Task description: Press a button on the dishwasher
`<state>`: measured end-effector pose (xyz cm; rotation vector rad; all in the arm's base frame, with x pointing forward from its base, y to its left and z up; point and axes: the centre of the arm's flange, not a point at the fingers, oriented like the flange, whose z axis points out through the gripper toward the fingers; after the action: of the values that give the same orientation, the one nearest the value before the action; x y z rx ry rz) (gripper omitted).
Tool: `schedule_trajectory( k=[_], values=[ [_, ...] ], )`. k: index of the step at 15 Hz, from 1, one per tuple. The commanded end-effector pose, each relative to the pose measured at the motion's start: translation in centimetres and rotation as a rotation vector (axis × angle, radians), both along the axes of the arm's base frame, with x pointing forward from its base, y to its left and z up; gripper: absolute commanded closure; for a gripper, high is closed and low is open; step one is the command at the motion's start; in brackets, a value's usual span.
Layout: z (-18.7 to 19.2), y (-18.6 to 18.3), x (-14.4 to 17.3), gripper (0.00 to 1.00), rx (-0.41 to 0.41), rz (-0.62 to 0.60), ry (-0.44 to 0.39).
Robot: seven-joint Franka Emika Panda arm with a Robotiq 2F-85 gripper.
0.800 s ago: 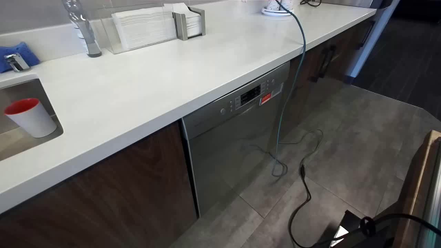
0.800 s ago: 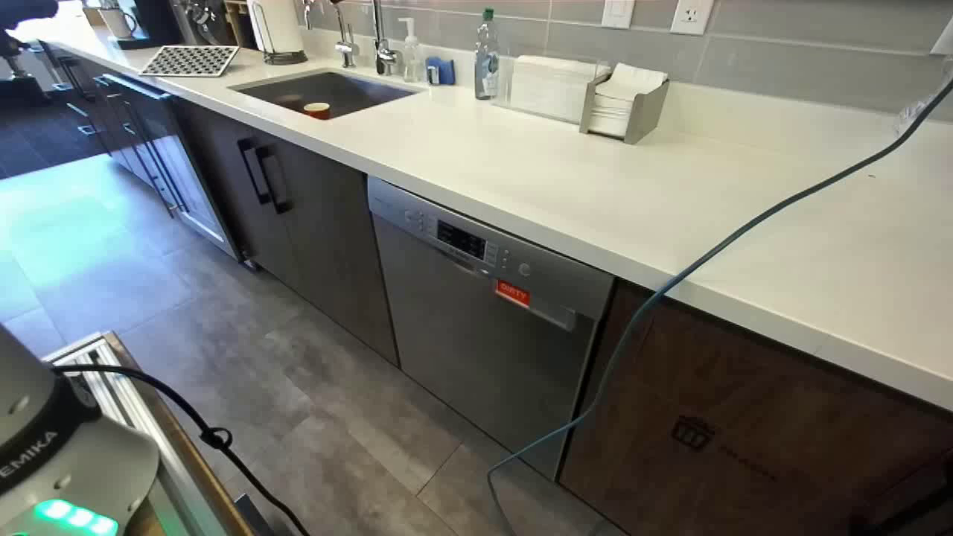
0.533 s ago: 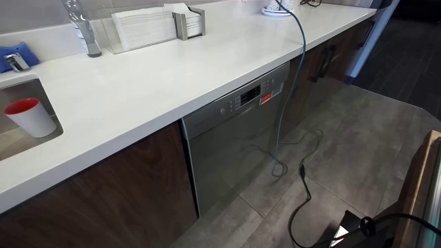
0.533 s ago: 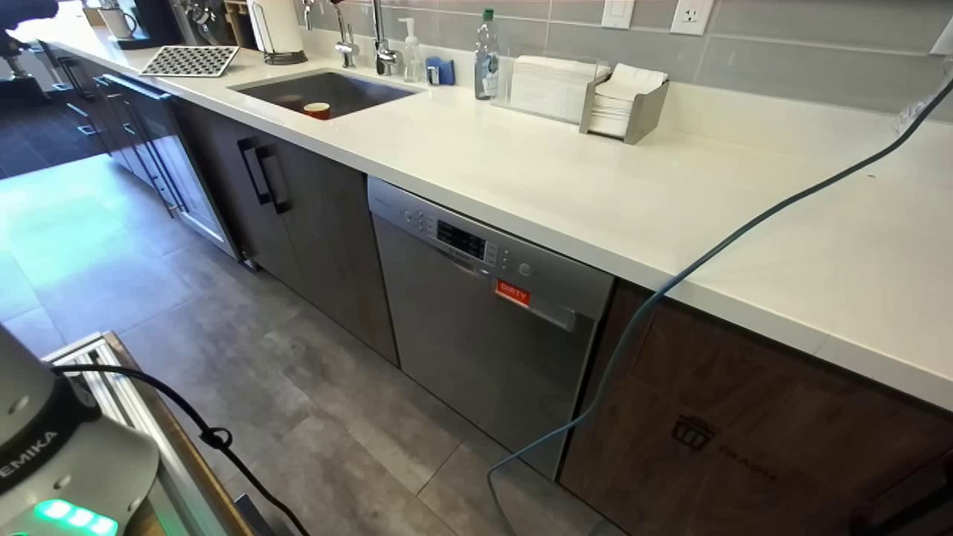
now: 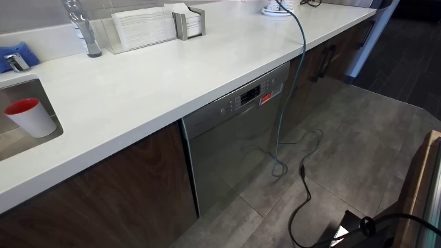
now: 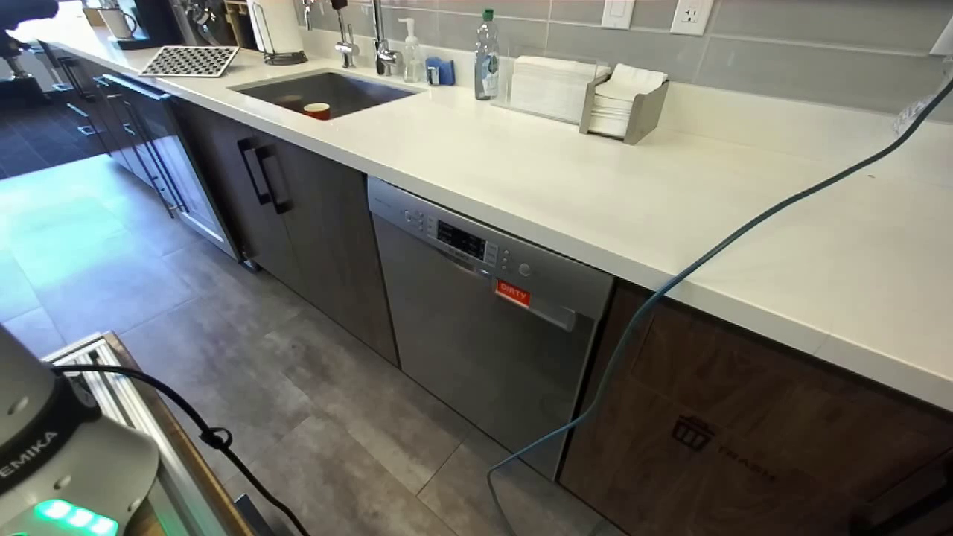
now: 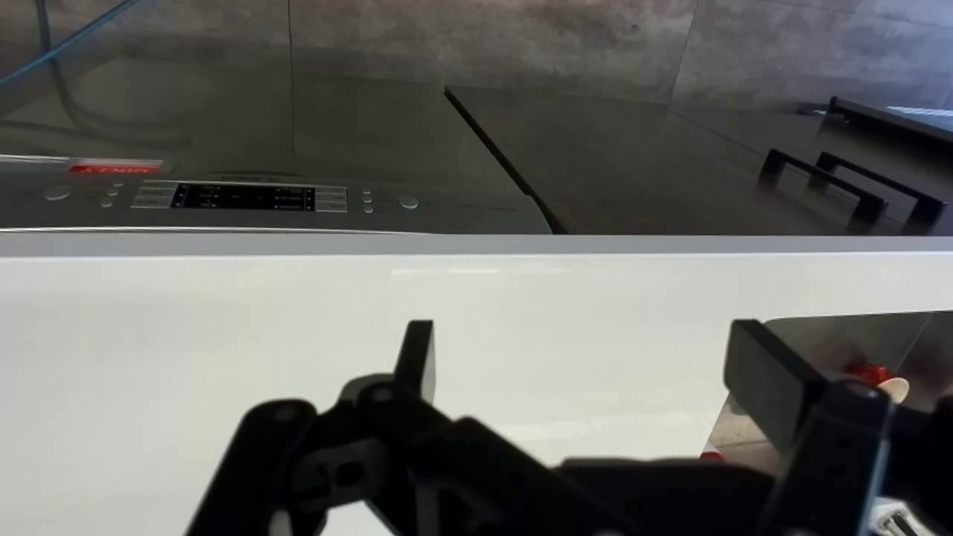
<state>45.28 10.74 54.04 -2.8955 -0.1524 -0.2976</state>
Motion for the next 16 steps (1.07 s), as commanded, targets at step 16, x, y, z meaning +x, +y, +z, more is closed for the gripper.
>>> schedule_trajectory(
  k=[16],
  values=[
    [-21.6,-5.1,-2.5,0.00,0.007,0.065,-0.026]
  ],
)
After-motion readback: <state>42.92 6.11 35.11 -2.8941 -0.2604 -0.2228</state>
